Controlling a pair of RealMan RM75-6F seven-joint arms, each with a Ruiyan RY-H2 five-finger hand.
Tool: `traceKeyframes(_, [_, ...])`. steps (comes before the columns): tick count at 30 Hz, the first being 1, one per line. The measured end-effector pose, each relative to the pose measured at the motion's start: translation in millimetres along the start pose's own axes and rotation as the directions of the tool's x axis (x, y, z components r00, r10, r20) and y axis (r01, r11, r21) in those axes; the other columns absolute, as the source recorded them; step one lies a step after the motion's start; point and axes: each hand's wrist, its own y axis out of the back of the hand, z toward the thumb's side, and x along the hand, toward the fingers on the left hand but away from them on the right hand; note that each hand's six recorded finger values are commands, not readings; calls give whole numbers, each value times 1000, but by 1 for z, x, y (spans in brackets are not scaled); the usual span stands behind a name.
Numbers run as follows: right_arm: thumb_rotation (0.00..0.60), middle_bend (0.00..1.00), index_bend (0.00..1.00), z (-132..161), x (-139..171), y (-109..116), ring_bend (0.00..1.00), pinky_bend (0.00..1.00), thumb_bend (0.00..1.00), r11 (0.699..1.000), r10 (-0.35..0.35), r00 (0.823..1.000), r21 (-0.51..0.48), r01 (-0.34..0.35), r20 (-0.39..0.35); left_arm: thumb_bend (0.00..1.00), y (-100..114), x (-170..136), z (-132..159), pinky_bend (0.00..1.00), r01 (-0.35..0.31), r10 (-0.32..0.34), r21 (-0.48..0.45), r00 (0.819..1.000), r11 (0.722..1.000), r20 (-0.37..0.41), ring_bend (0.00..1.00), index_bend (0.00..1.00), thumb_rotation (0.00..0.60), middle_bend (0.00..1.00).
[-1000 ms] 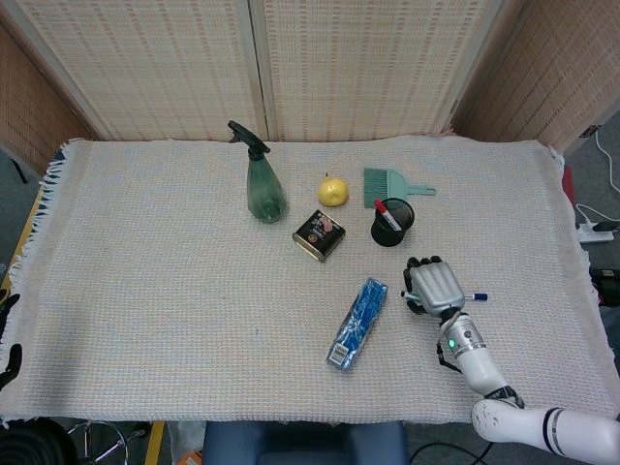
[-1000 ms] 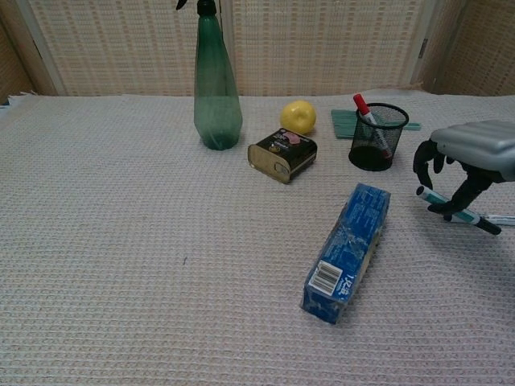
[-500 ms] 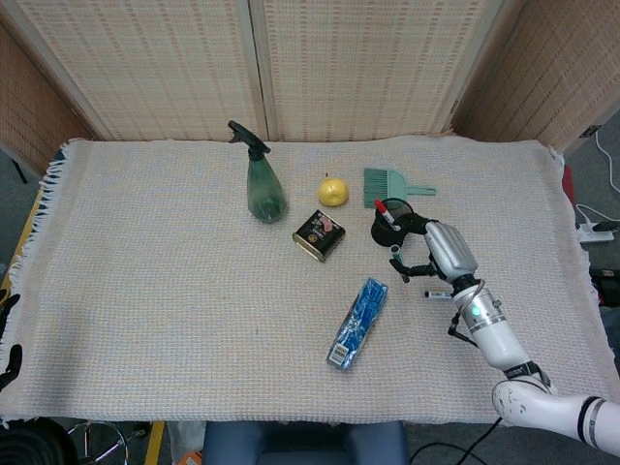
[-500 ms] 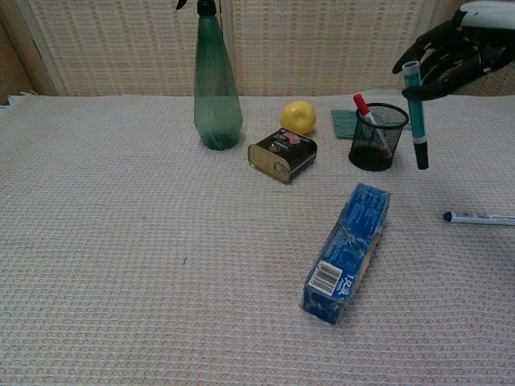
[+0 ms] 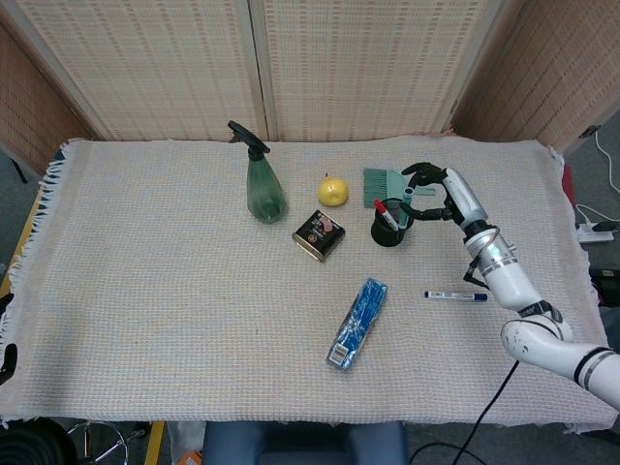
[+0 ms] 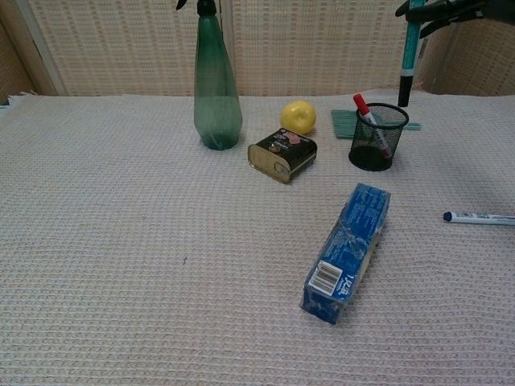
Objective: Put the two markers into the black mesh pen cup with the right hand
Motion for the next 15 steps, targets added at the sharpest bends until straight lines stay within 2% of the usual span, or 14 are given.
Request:
traceKeyframes(5, [600,277,664,-7,-19,-2,305,283,302,999,-7,1000,40,6,12,501,-2,2,-4,96,7,-7,0,1000,1000,-13,0,103,600,0])
traceKeyframes(15, [600,276,664,-28,-34,-12,305,283,321,991,-4,999,134,-3,52,501,-4,5,-9,96,12,-12,-1,999,1000,-36,0,103,600,0])
